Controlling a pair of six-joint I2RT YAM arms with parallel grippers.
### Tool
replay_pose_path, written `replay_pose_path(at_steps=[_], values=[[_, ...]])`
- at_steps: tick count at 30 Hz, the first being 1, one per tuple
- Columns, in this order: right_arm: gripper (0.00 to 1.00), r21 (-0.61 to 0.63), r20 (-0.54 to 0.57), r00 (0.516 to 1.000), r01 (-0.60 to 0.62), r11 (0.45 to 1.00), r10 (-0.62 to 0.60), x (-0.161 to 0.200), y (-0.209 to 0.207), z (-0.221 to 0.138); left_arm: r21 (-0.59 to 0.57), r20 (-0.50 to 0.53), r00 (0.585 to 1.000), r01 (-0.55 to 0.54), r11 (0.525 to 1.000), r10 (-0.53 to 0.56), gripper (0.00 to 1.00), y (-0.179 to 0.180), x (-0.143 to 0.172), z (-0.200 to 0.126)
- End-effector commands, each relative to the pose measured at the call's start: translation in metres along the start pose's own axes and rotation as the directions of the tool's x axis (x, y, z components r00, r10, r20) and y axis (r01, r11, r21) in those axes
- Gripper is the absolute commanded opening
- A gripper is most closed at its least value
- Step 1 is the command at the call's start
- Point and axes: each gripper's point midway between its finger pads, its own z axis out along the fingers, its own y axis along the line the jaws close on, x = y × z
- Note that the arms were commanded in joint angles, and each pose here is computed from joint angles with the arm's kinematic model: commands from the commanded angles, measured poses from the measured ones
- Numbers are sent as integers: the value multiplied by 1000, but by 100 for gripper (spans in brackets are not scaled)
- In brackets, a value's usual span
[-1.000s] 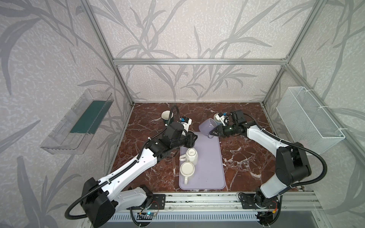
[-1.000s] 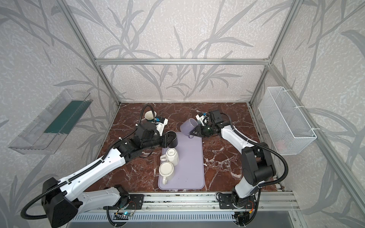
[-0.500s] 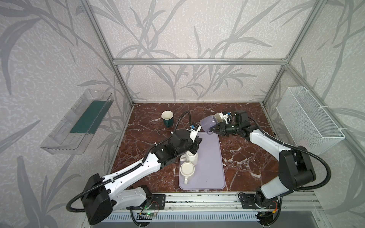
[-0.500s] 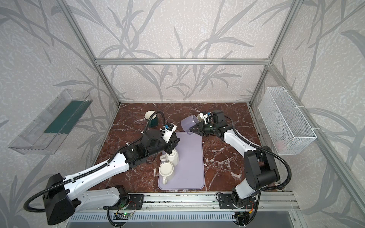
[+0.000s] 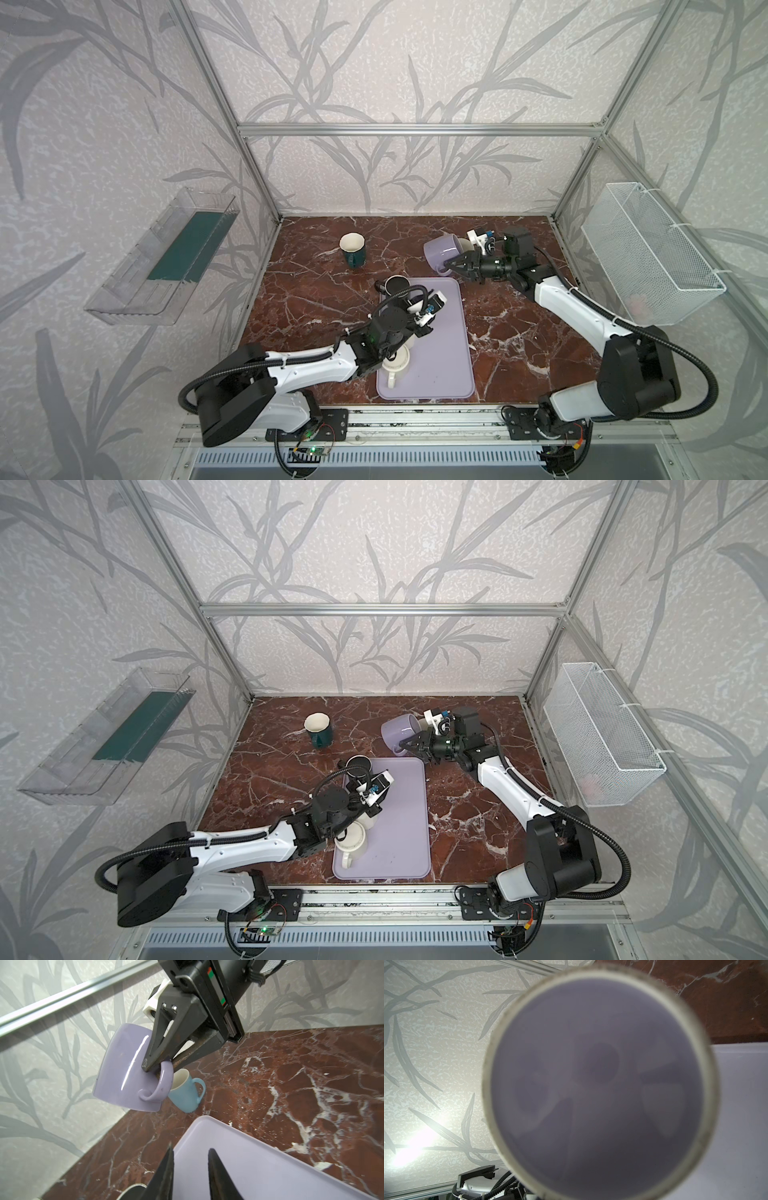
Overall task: Turn the mug right side up
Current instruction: Pass the mug.
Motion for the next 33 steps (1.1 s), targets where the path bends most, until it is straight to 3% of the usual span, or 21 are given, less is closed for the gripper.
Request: replay_pose_path(at_steps=[1,6,9,14,18,26,33], values=[[0,-53,31,996,82,995,-80,1,27,-12,-194,152,976,-126,973,157,30,26,-37,-3],[0,-43,50,995,90,995,-88,3,31,-18,-366,147,940,-237,900,307,31,35,-42,4],[0,-45,50,995,93,995,-91,5,33,-20,-358,134,929,-281,891,346,31,27,-41,15],[0,-36,61,993,103,994,-101,6,34,-23,-408,38,898,-387,827,439,28,27,-44,30],[0,-35,59,992,114,993,-112,7,35,-24,-415,25,874,-432,801,485,28,27,-50,32],[0,-56,51,991,123,991,-120,10,40,-25,-434,-48,855,-484,760,516,27,28,-46,45],[0,-69,44,990,133,989,-131,17,47,-30,-474,-90,875,-458,752,476,28,42,-45,46]])
